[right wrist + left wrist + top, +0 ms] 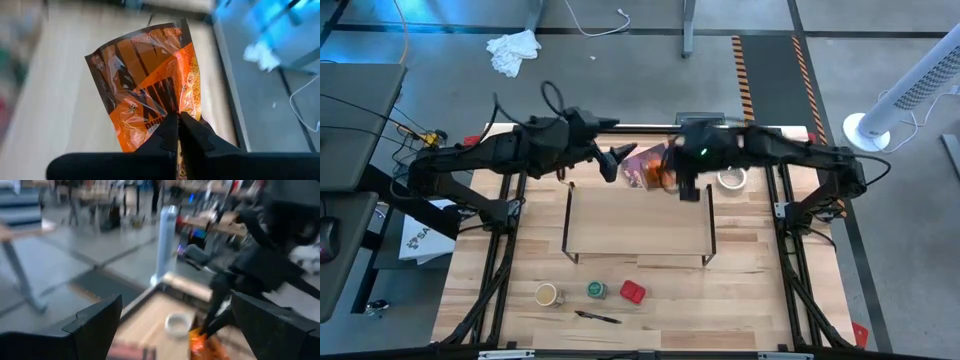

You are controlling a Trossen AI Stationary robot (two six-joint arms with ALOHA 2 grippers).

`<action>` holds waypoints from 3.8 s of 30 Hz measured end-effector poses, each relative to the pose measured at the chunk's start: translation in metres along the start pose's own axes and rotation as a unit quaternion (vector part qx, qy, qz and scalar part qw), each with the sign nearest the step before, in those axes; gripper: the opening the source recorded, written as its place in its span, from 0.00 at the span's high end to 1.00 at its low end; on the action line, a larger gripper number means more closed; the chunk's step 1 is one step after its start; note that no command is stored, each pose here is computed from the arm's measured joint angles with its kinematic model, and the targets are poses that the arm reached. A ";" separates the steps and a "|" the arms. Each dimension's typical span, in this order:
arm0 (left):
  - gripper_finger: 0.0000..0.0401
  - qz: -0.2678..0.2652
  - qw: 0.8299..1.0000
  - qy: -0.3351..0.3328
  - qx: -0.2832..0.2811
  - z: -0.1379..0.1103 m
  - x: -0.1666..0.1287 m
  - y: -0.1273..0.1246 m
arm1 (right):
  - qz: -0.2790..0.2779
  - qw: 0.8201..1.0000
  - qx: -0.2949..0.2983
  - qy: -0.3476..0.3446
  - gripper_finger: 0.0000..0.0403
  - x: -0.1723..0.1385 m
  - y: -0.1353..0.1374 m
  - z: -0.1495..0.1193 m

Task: Shelf spices
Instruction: Remove the orange seasoning pack from the shelf

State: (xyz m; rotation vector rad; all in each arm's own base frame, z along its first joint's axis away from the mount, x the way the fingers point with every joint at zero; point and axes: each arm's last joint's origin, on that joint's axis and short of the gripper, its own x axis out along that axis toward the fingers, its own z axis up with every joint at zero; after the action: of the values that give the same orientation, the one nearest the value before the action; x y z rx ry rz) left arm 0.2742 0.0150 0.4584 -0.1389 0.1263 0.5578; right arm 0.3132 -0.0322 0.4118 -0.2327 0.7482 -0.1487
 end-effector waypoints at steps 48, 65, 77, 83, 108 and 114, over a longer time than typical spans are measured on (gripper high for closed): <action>0.07 -0.314 0.909 -0.116 0.251 0.004 -0.018 -0.053 | 0.460 0.857 0.069 -0.223 1.00 0.004 -0.021 0.052; 0.26 -0.341 0.902 -0.123 0.233 0.003 -0.016 -0.058 | 0.457 0.849 0.087 -0.251 1.00 0.008 -0.023 0.062; 0.89 -0.349 0.896 -0.129 0.244 0.003 -0.017 -0.058 | 0.457 0.849 0.093 -0.249 1.00 0.008 -0.023 0.062; 0.90 -0.348 0.900 -0.130 0.228 0.007 -0.020 -0.054 | 0.468 0.839 0.158 -0.230 0.96 0.006 -0.023 0.066; 0.90 -0.193 0.942 -0.203 0.186 0.048 -0.067 0.000 | 0.279 0.886 0.063 -0.365 0.48 -0.056 -0.043 0.065; 0.90 -0.165 0.947 -0.205 0.184 0.048 -0.046 0.003 | 0.077 0.952 -0.028 -0.295 0.48 -0.044 -0.026 0.059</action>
State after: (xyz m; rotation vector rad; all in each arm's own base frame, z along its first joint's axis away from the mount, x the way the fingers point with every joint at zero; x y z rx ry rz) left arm 0.2378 0.0013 0.5122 0.3166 -0.1975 0.2110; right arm 0.3204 -0.0382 0.4893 -0.2550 0.1730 0.0912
